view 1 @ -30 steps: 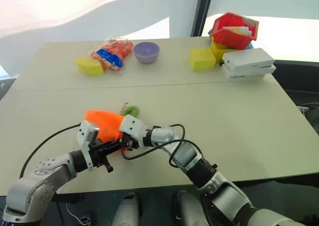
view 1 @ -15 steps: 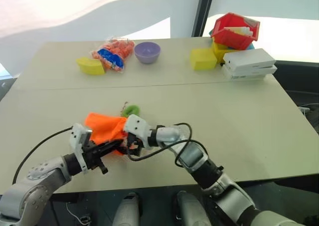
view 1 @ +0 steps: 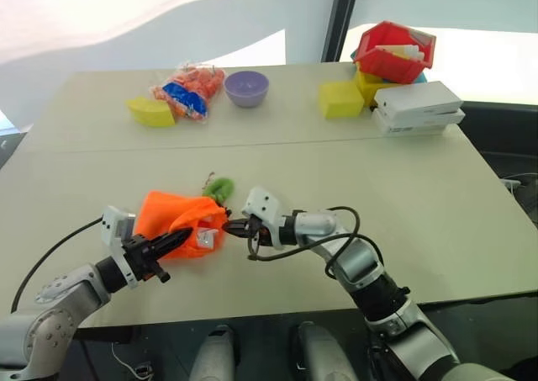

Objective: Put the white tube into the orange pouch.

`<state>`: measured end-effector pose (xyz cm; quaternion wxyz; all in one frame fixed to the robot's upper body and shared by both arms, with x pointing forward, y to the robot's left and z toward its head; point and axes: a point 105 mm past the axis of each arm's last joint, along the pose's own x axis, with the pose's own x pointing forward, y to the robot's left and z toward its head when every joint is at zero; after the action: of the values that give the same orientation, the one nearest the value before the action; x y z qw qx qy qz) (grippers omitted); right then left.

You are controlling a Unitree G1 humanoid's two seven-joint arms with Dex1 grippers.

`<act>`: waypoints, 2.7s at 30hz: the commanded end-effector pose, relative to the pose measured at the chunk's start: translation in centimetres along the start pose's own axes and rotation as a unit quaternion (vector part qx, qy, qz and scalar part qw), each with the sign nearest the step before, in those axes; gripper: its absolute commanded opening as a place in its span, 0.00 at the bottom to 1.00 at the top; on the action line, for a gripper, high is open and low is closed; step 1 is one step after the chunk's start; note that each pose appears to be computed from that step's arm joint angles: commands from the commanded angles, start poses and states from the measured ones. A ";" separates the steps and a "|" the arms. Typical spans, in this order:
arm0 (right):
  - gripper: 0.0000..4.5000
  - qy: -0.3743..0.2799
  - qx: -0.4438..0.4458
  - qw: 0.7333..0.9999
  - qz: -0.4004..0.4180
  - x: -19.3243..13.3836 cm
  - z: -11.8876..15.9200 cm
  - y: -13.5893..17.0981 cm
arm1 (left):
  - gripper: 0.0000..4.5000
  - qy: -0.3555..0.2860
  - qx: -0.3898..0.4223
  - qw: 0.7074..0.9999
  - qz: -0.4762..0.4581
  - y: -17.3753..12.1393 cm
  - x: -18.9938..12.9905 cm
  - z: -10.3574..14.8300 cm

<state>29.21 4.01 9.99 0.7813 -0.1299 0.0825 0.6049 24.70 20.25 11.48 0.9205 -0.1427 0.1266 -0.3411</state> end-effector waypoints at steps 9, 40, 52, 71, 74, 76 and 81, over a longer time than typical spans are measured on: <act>0.01 -0.046 -0.044 0.997 0.042 1.7 3.5 1.7 | 0.00 0.066 0.038 0.997 -0.023 -1.8 -1.5 -1.8; 0.60 -0.020 0.061 0.985 -0.159 3.6 1.3 -7.8 | 0.53 0.048 0.152 0.987 -0.010 -0.5 -3.8 0.8; 0.01 -0.056 0.059 0.977 -0.199 -1.2 0.9 -9.2 | 0.53 0.001 0.188 0.982 -0.018 -1.2 -2.1 2.5; 0.00 -0.125 0.089 0.960 -0.233 -11.5 1.6 -6.3 | 0.82 0.018 0.196 0.975 -0.101 -0.3 1.4 6.6; 0.00 -0.126 0.088 0.960 -0.234 -11.5 1.7 -6.4 | 0.98 0.029 0.219 0.967 -0.125 -0.2 3.1 6.4; 0.00 -0.127 0.086 0.960 -0.234 -11.5 1.8 -6.5 | 0.98 0.041 0.229 0.961 -0.149 -0.3 4.1 5.9; 0.00 -0.135 0.078 0.960 -0.234 -11.5 2.2 -6.6 | 0.98 0.061 0.249 0.949 -0.182 0.4 6.8 5.0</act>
<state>32.69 -7.57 14.35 0.9140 0.0047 0.0257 0.4049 31.19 17.09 14.86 0.8462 0.0705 0.0755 -0.5228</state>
